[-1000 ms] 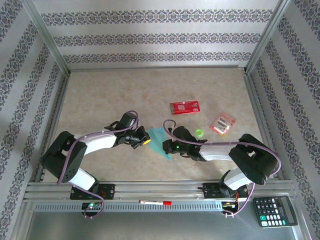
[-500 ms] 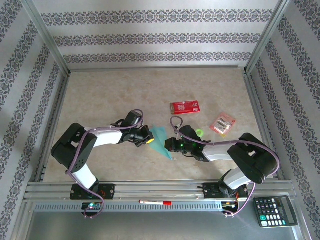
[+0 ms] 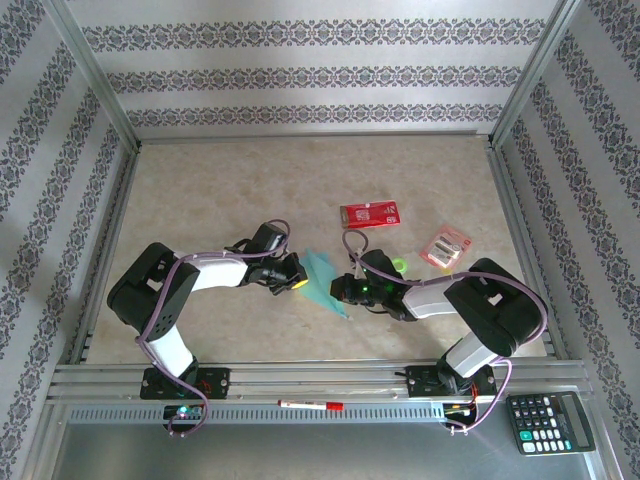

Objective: Fold a paper plane with a square sheet of paper (pick it up from the middle)
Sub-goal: Fourth fold the wing at the center of the table.

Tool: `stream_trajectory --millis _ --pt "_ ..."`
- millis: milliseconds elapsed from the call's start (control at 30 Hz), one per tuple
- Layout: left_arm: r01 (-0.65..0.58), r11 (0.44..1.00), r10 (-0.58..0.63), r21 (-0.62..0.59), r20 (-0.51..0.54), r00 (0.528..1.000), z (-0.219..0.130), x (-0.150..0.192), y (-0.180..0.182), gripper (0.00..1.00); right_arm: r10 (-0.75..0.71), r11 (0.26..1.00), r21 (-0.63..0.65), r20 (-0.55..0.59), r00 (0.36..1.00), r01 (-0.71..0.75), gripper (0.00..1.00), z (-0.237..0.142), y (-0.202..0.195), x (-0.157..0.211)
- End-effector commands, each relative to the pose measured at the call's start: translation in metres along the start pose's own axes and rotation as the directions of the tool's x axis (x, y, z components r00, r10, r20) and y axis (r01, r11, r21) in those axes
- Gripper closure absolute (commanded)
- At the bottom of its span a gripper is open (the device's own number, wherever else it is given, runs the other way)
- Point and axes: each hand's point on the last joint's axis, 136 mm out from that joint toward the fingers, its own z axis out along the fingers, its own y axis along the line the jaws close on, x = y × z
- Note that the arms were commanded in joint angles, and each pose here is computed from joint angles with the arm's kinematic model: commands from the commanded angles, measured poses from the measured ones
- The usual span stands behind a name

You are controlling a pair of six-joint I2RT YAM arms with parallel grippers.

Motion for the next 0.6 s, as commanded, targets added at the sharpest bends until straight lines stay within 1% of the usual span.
stream_trajectory --millis 0,333,567 --pt "-0.040 0.999 0.040 -0.031 -0.009 0.999 0.0023 0.0016 0.0021 1.00 0.019 1.000 -0.013 -0.009 1.000 -0.019 1.00 0.0005 -0.0028 -0.0006" --pt "-0.060 0.997 0.060 -0.053 -0.012 0.998 0.0026 0.0006 0.0048 1.00 0.062 0.998 -0.026 -0.031 0.998 -0.063 1.00 0.0026 -0.0100 -0.0010" --pt "-0.084 0.994 0.083 -0.069 -0.025 0.996 0.0072 -0.0005 0.0068 1.00 0.065 0.997 -0.044 -0.055 0.996 -0.068 1.00 0.0028 -0.0052 -0.0016"
